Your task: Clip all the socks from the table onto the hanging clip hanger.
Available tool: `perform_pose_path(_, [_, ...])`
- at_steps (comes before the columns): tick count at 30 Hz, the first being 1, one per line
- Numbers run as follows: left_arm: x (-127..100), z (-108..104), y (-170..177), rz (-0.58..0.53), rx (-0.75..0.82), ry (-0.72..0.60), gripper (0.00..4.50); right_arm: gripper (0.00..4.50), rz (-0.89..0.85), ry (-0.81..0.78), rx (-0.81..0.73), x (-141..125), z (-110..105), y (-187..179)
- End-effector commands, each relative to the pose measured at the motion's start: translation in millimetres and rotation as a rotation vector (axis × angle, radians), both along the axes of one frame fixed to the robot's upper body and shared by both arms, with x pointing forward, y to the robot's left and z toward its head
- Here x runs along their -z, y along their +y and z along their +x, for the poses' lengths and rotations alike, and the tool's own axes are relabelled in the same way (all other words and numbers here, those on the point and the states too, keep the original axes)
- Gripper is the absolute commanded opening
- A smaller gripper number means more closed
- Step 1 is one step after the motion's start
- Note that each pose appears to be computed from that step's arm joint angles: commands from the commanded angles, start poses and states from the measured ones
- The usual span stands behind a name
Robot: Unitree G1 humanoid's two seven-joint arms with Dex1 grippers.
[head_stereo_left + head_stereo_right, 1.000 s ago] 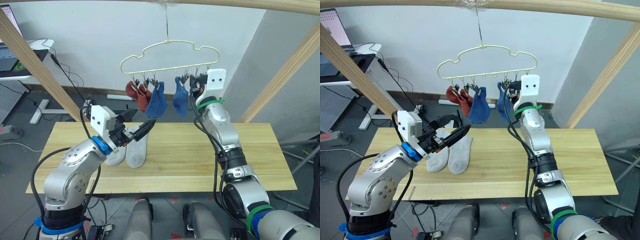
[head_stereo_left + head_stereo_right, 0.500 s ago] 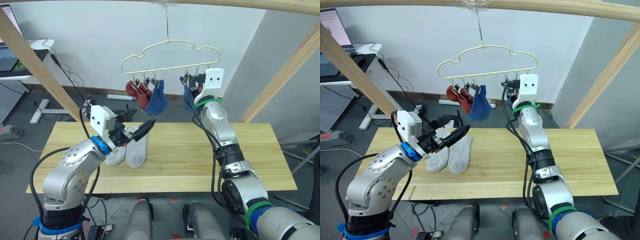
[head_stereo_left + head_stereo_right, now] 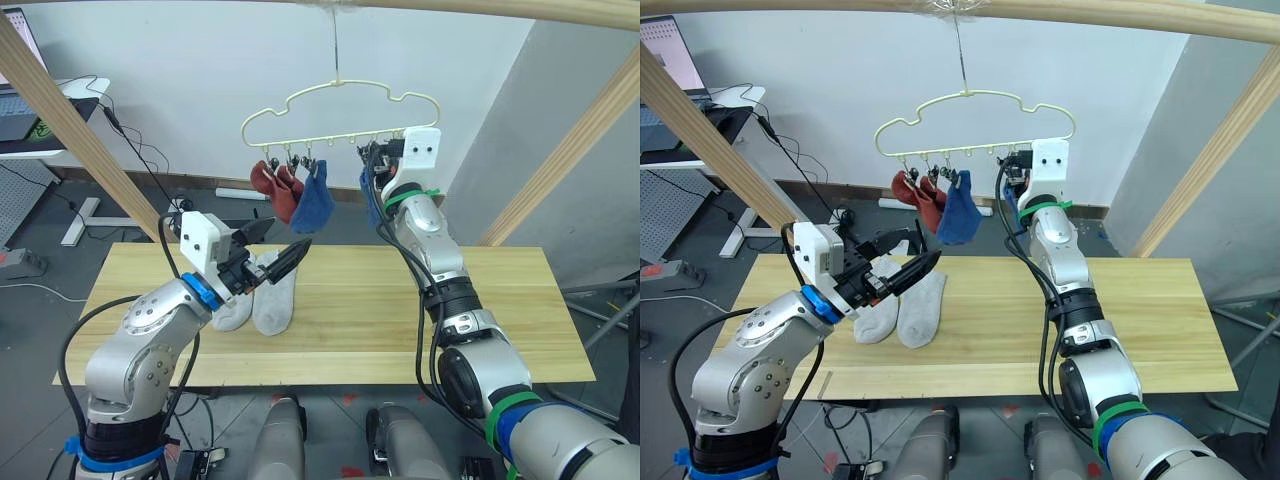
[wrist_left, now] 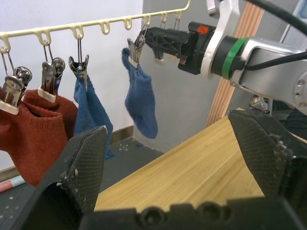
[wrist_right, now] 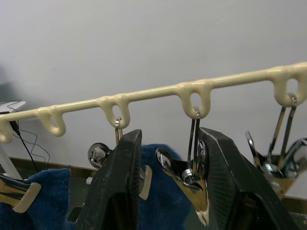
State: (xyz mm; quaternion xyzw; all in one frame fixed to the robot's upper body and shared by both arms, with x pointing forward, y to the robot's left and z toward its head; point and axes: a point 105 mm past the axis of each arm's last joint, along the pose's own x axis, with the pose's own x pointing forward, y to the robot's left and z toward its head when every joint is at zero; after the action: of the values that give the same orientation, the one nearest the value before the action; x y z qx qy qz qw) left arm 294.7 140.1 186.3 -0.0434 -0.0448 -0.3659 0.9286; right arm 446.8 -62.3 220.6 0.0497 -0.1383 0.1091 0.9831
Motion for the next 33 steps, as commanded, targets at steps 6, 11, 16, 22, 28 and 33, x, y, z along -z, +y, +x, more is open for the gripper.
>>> perform_pose_path(6, [-9.1, -6.1, -4.6, -0.001, 0.013, -0.040, 4.50, 1.89, 0.031, -0.063, -0.025, -19.8, -2.8, 4.6])
perform_pose_path(11, [-9.4, -5.6, -5.3, -0.003, 0.013, -0.040, 4.50, 1.89, 0.033, -0.066, -0.027, -20.9, -2.9, 4.1])
perform_pose_path(16, [-9.3, -4.9, -6.6, -0.005, 0.014, -0.037, 4.50, 0.43, 0.034, -0.065, -0.027, -20.7, -3.0, 2.9])
perform_pose_path(22, [1.3, -0.9, -2.6, 0.036, -0.024, -0.004, 4.50, 0.03, 0.020, -0.051, -0.018, -16.8, -2.9, -8.1])
perform_pose_path(28, [61.6, 27.3, 35.7, 0.220, -0.258, 0.164, 4.50, 0.03, -0.063, 0.018, -0.117, -9.7, -6.7, -17.5])
perform_pose_path(33, [95.9, 53.5, 51.3, 0.294, -0.357, 0.236, 4.50, 0.03, -0.115, 0.057, -0.191, -7.8, -16.3, -20.3])
